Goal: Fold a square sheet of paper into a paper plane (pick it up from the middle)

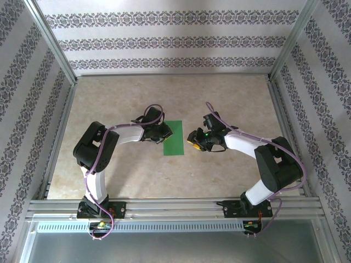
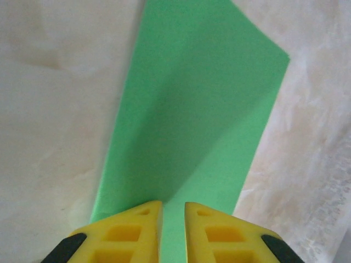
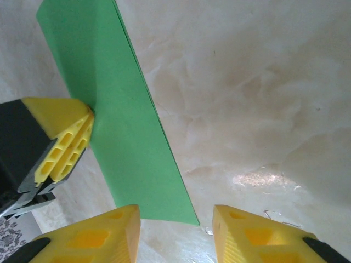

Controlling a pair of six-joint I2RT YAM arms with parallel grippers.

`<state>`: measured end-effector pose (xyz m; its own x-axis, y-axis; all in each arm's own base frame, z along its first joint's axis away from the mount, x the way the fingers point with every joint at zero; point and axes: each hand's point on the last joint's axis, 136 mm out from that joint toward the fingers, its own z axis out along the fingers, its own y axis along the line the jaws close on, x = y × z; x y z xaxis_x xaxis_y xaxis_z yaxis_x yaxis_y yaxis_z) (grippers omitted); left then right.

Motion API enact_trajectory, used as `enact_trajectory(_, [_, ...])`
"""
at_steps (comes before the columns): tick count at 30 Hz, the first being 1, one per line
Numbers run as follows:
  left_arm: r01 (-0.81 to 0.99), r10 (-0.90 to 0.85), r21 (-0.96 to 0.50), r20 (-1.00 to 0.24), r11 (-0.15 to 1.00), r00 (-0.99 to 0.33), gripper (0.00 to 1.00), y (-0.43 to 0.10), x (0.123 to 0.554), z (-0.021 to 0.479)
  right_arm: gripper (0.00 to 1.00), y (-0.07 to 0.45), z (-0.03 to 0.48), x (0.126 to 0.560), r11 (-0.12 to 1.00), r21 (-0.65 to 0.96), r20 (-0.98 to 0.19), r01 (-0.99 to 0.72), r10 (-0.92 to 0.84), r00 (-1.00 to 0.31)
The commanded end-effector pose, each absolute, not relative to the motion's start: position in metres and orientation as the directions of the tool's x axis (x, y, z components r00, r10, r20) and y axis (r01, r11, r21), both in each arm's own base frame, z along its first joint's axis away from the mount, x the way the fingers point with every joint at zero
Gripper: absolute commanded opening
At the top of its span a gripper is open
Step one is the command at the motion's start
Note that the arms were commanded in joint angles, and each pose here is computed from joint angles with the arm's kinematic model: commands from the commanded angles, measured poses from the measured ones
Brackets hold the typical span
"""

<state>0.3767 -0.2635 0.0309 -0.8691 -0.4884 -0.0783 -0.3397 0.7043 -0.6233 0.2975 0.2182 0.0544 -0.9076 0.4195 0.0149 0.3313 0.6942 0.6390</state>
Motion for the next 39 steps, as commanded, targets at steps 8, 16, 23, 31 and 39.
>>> enact_trajectory(8, [-0.294,-0.469,-0.677,-0.085,0.674,-0.879,0.19,-0.273,0.4,0.042,0.44,0.227,0.04,0.283,0.709,0.613,0.073,0.349,0.388,-0.919])
enact_trajectory(16, [-0.347,-0.482,-0.6,-0.075,0.721,-0.873,0.19,-0.256,0.394,0.014,0.44,0.237,0.034,0.276,0.719,0.605,0.104,0.342,0.355,-0.929])
enact_trajectory(23, [-0.388,-0.497,-0.562,-0.047,0.73,-0.866,0.19,-0.249,0.387,0.0,0.44,0.249,0.032,0.266,0.725,0.602,0.137,0.334,0.318,-0.938])
enact_trajectory(31, [-0.413,-0.501,-0.537,-0.021,0.735,-0.865,0.19,-0.248,0.383,-0.004,0.44,0.257,0.031,0.264,0.733,0.599,0.15,0.323,0.294,-0.944])
enact_trajectory(39, [-0.245,-0.445,-0.698,-0.119,0.673,-0.887,0.23,-0.275,0.411,0.065,0.44,0.257,0.032,0.264,0.74,0.594,0.142,0.315,0.289,-0.947])
